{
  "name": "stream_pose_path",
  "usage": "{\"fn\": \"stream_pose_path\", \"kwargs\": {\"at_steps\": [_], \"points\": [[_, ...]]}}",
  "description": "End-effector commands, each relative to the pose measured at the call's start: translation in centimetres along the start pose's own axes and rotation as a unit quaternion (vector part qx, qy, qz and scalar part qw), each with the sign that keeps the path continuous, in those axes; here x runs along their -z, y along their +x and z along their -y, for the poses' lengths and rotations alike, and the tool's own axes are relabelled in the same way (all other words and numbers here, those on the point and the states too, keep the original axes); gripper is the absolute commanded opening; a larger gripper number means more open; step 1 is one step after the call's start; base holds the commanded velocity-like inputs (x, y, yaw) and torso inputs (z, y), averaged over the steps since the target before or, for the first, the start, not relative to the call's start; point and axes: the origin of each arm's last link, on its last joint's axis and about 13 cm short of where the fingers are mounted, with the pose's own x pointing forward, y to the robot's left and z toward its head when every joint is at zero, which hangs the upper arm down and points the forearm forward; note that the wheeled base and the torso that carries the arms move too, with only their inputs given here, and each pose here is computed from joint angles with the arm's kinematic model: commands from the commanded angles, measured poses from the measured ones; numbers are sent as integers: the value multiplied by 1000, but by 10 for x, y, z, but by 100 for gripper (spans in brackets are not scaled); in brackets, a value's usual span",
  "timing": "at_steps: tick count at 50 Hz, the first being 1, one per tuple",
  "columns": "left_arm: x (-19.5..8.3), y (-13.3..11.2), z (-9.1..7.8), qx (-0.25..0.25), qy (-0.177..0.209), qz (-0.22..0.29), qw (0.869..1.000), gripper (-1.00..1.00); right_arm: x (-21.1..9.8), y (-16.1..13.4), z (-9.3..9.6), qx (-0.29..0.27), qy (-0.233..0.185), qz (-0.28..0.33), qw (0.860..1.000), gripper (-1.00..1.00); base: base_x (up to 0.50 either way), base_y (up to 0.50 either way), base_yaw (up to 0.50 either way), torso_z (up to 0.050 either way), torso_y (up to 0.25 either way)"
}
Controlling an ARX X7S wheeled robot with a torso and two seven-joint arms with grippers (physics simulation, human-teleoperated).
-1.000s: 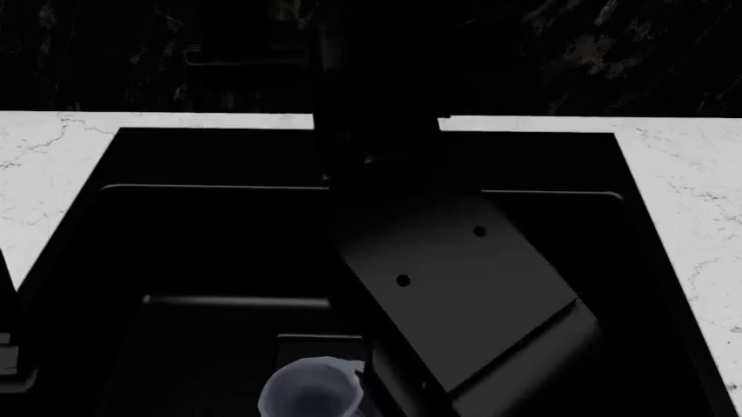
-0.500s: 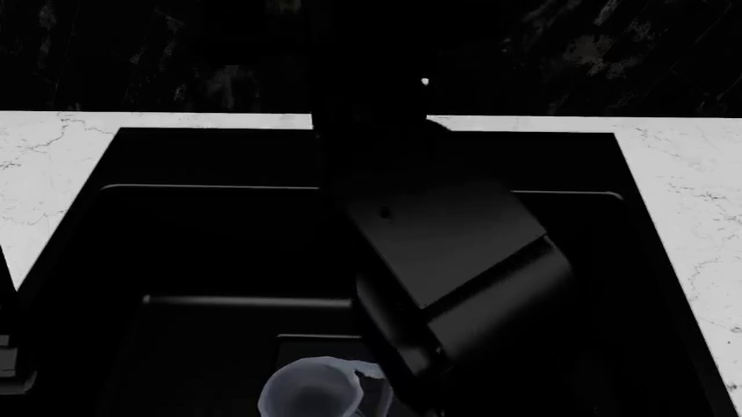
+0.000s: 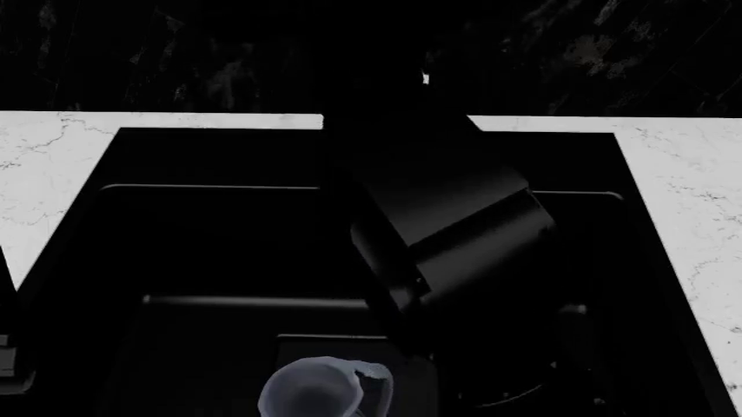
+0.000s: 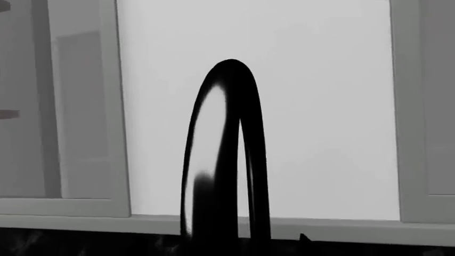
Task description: Turn the sink spout to the right.
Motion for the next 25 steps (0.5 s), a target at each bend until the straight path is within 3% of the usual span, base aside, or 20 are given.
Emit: {"fn": "stream_pose_path", "kwargs": {"at_steps": [1, 25], "points": [[1, 0, 0, 1, 2, 0, 1000, 100, 4, 8, 2, 2, -1, -7, 1000, 100, 0, 0, 0, 0, 0], [0, 0, 0, 3, -2, 1, 1000, 100, 7, 23, 2, -4, -2, -12, 1000, 100, 0, 0, 0, 0, 0]]}}
